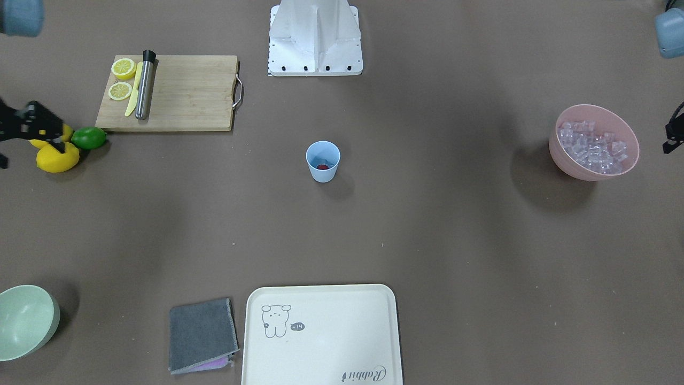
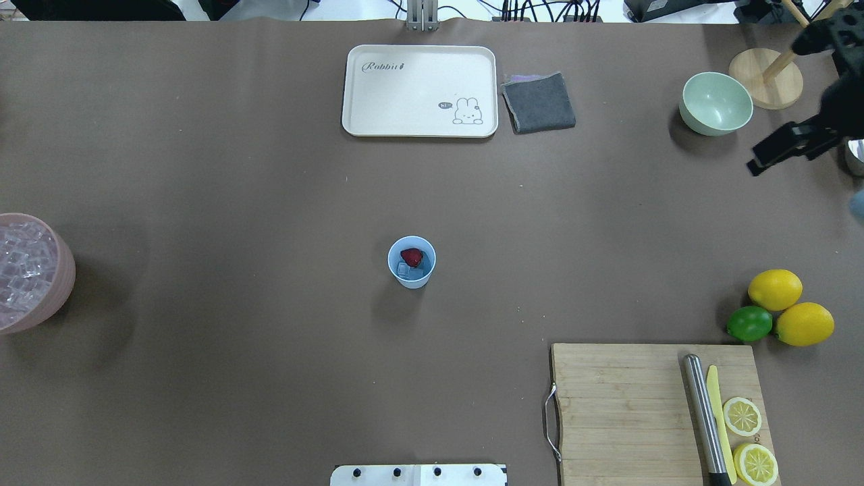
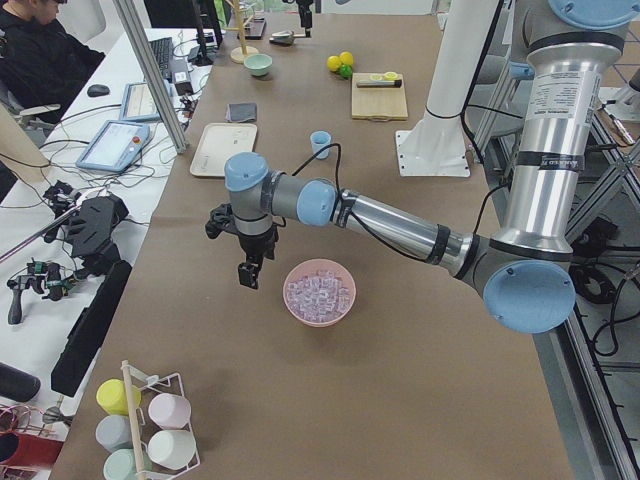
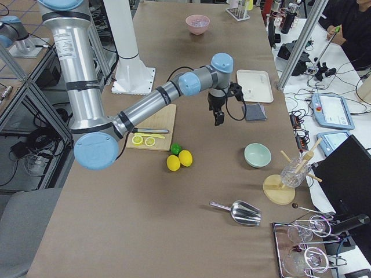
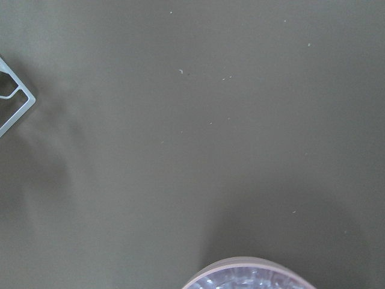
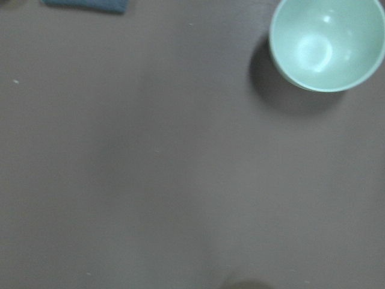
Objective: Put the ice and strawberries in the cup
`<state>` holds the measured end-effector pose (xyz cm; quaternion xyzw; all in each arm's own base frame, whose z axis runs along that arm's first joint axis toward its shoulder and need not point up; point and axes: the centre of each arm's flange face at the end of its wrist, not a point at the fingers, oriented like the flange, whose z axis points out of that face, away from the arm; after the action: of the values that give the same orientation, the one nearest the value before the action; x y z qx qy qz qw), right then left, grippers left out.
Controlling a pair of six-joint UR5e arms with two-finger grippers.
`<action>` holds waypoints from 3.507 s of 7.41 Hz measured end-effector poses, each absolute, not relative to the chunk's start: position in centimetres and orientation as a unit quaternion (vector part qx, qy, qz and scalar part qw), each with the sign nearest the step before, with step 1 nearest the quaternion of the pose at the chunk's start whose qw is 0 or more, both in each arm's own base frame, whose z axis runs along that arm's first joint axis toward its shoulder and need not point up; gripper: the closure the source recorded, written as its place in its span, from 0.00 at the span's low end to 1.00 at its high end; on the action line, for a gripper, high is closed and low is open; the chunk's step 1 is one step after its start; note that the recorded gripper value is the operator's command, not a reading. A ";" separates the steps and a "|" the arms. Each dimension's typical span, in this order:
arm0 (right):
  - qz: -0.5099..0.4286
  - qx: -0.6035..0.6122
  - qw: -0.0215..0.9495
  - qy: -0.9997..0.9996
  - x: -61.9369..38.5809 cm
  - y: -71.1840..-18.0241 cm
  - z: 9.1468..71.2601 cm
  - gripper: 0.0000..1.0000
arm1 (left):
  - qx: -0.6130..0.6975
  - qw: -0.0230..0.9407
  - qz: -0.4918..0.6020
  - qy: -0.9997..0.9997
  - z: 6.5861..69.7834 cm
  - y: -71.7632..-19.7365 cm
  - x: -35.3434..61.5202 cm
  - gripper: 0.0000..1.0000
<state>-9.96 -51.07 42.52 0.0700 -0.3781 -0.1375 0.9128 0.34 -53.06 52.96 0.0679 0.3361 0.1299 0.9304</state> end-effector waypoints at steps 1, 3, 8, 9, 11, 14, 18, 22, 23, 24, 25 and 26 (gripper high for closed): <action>-0.151 0.071 0.915 -0.369 -4.7 -50.8 47.4 0.00 | 0.064 0.932 0.124 0.336 54.8 -52.8 -1.8 0.03; -0.159 0.066 0.918 -0.358 2.4 -49.0 54.4 0.00 | 0.062 0.935 0.096 0.335 56.4 -52.4 -5.3 0.03; -0.156 0.045 0.919 -0.358 7.5 -45.1 61.4 0.00 | 0.045 0.939 0.058 0.335 60.5 -51.3 -8.6 0.03; -0.153 0.046 0.920 -0.358 7.9 -44.7 61.5 0.00 | 0.042 0.939 0.056 0.336 61.1 -51.3 -8.6 0.03; -0.152 0.048 0.920 -0.357 8.2 -44.6 61.4 0.00 | 0.031 0.940 0.052 0.336 62.3 -51.1 -8.6 0.03; -0.151 0.047 0.921 -0.356 8.2 -44.5 61.5 0.00 | 0.023 0.940 0.047 0.338 63.1 -50.7 -8.6 0.03; -0.150 0.044 0.921 -0.356 8.2 -44.2 61.9 0.00 | 0.020 0.920 0.040 0.390 62.8 -50.4 -7.8 0.03; -0.147 0.037 0.921 -0.358 8.3 -43.2 62.5 0.00 | 0.023 0.917 0.040 0.396 62.5 -50.3 -7.7 0.03; -0.146 0.035 0.922 -0.358 8.3 -43.0 62.7 0.00 | 0.023 0.917 0.040 0.396 62.4 -50.3 -7.7 0.03; -0.146 0.034 0.922 -0.357 8.3 -43.0 62.7 0.00 | 0.024 0.917 0.040 0.396 62.4 -50.3 -7.7 0.03; -0.146 0.034 0.922 -0.356 8.4 -42.9 62.8 0.00 | 0.024 0.917 0.041 0.396 62.4 -50.3 -7.7 0.03; -0.146 0.033 0.923 -0.356 8.4 -42.8 62.8 0.00 | 0.023 0.917 0.039 0.396 62.3 -50.3 -7.7 0.03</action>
<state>8.36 -42.79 62.85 0.0334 -0.3556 -0.1463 0.9225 -7.66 -50.31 62.33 0.0235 0.3964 0.0389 0.9170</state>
